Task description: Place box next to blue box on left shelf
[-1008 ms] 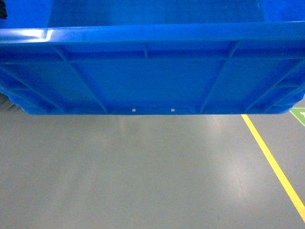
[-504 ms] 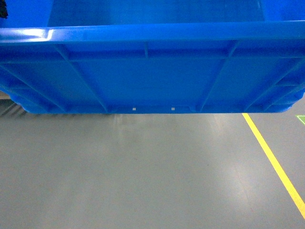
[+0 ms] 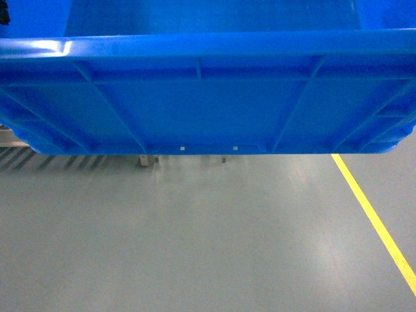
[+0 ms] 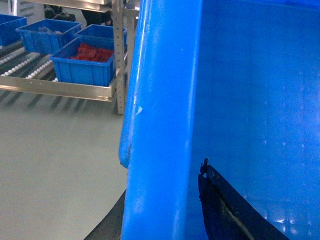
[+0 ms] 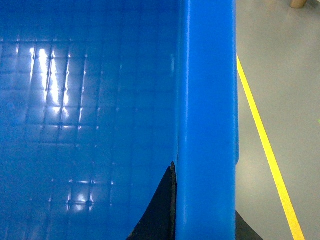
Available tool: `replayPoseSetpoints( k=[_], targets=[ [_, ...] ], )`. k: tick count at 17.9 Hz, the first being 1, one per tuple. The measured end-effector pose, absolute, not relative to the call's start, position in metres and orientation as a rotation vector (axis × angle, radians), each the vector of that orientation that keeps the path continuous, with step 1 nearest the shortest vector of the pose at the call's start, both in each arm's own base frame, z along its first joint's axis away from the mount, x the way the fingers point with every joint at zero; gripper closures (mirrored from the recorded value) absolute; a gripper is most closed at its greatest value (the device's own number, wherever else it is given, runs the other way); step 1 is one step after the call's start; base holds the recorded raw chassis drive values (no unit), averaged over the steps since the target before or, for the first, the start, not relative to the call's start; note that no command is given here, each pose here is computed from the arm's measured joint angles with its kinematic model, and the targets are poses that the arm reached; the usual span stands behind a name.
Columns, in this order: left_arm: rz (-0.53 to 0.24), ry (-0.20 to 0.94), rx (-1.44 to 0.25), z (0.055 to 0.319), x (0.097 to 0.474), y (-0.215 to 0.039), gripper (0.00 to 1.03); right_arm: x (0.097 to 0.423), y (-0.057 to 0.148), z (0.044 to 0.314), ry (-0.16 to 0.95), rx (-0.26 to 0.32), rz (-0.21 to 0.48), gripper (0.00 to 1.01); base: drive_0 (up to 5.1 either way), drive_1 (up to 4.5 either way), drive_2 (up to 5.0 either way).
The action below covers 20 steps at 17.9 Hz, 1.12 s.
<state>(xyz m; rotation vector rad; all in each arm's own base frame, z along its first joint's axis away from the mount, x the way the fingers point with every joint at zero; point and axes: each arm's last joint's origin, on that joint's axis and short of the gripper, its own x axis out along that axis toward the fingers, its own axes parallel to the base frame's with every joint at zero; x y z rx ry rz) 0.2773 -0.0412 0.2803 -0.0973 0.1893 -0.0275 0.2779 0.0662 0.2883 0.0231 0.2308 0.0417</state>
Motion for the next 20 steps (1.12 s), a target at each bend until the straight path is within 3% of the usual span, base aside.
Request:
replayPoseSetpoints(
  k=[20],
  targets=[
    [-0.027,0.19,-0.097,0.2802,0.2773,-0.0412,0.73,0.2782,0.0663,0.2878,0.233,0.023,0.042,0.94,-0.1,4.22,-4.4]
  ],
)
